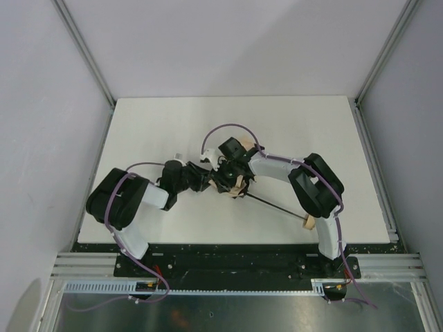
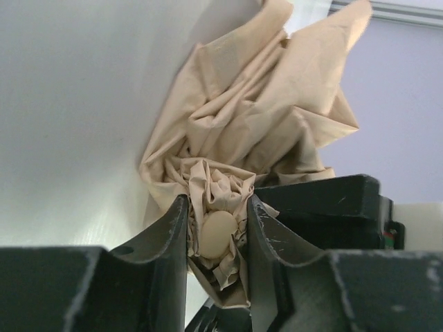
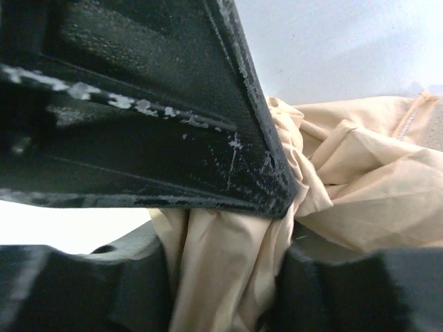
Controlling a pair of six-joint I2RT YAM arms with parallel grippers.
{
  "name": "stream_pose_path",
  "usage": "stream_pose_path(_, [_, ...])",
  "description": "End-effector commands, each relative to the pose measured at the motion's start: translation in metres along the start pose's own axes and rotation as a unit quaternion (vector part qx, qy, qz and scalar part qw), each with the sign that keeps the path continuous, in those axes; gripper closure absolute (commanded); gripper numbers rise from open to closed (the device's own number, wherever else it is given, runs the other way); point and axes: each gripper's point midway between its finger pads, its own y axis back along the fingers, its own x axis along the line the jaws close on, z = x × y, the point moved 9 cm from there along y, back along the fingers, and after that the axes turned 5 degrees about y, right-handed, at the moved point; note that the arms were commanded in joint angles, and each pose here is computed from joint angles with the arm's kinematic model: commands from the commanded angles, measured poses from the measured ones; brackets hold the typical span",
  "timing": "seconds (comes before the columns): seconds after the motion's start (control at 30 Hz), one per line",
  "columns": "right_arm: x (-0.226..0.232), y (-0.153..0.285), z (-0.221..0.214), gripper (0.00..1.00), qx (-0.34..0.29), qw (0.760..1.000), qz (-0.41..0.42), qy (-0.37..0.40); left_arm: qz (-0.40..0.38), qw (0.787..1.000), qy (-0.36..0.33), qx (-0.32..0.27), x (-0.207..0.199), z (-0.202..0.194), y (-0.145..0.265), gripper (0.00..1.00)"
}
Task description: Put away the umbrella
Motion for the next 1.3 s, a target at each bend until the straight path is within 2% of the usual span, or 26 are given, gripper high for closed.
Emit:
stream_pose_path(0.0, [0.02, 0.012, -0.006, 0.43, 0.055, 0.996, -0.07, -0.021, 0.134, 0.991, -0.011, 0.021, 0.052, -0.012, 0.005, 1.0])
stream_pose_path(0.1, [0.028, 0.043, 0.008, 0.23, 0.056, 0.987, -0.149, -0.02, 0.142, 0.99, -0.006, 0.021, 0.053, -0.013, 0.007, 1.0])
stream_pose_path(0.27, [0.05, 0.087, 0.024, 0.04, 0.042, 0.97, -0.237, -0.014, 0.151, 0.988, -0.001, 0.018, 0.051, -0.013, 0.01, 1.0])
stream_pose_path(0.4, [0.081, 0.107, 0.028, 0.01, 0.023, 0.957, -0.286, 0.035, 0.156, 0.988, 0.004, 0.02, 0.046, -0.013, 0.012, 1.0])
stream_pose_path(0.5, [0.112, 0.101, 0.031, 0.01, -0.012, 0.953, -0.289, 0.095, 0.176, 0.984, 0.009, 0.024, 0.043, -0.012, 0.013, 1.0])
stream_pose_path(0.67, [0.124, 0.073, 0.03, 0.11, -0.035, 0.945, -0.295, 0.14, 0.211, 0.977, 0.017, 0.03, 0.039, -0.01, 0.011, 1.0])
stream_pose_path(0.87, [0.095, 0.038, 0.017, 0.23, -0.009, 0.938, -0.314, 0.146, 0.246, 0.969, 0.022, 0.026, 0.039, -0.007, 0.012, 1.0])
stream_pose_path(1.0, [0.071, 0.022, 0.005, 0.39, -0.002, 0.951, -0.287, 0.116, 0.256, 0.966, 0.031, 0.025, 0.041, -0.006, 0.014, 1.0])
stream_pose_path(1.27, [0.041, -0.004, -0.032, 0.6, 0.043, 0.975, -0.213, 0.032, 0.267, 0.962, 0.041, 0.026, 0.043, -0.004, 0.013, 1.0])
